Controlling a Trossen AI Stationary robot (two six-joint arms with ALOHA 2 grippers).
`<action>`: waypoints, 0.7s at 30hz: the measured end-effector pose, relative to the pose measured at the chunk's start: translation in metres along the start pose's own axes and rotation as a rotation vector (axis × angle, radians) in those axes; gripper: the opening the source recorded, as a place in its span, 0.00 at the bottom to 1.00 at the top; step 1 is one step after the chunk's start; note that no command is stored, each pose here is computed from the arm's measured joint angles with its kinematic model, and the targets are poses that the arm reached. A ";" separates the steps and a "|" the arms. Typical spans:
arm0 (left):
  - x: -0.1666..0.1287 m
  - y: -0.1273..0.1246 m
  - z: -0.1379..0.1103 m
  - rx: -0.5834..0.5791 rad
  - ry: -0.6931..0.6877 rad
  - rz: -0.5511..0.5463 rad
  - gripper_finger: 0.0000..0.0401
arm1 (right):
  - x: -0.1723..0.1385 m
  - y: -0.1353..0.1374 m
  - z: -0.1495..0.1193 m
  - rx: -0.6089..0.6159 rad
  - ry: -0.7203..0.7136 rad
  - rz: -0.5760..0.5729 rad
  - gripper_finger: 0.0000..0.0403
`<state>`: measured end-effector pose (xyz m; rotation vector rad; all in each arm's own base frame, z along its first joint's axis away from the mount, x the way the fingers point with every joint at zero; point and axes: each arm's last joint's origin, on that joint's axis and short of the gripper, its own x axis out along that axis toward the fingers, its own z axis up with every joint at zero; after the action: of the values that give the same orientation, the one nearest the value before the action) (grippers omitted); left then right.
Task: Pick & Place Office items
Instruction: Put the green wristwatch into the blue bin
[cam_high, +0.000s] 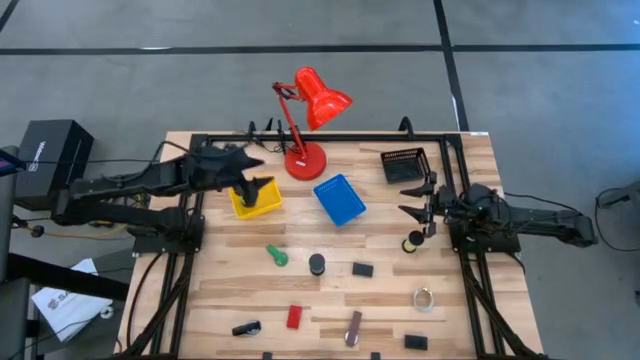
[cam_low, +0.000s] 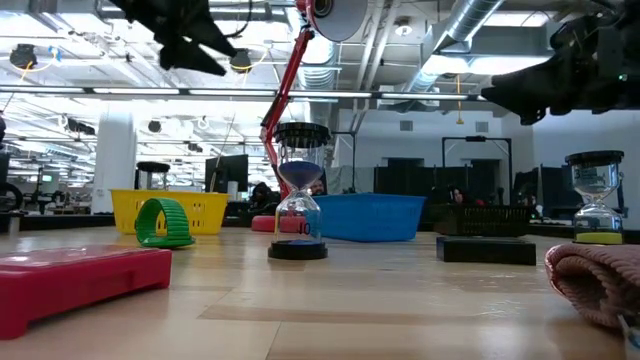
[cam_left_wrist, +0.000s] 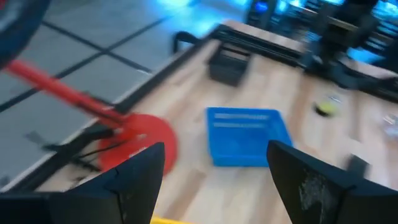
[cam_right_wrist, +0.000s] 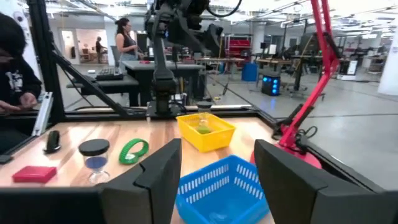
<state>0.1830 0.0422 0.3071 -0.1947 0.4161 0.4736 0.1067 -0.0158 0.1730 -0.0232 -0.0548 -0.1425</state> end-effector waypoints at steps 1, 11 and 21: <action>0.003 -0.005 -0.002 0.020 0.019 -0.030 0.69 | 0.000 0.000 -0.001 0.000 0.007 0.005 0.47; 0.034 -0.087 -0.045 0.378 0.222 -0.375 0.69 | 0.002 0.005 -0.005 0.050 0.052 0.036 0.41; 0.040 -0.142 -0.110 0.531 0.482 -0.438 0.69 | 0.002 0.013 -0.008 0.100 0.087 0.109 0.41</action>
<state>0.2459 -0.0966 0.2030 0.1221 0.9294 -0.1327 0.1105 -0.0033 0.1652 0.0796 0.0260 -0.0316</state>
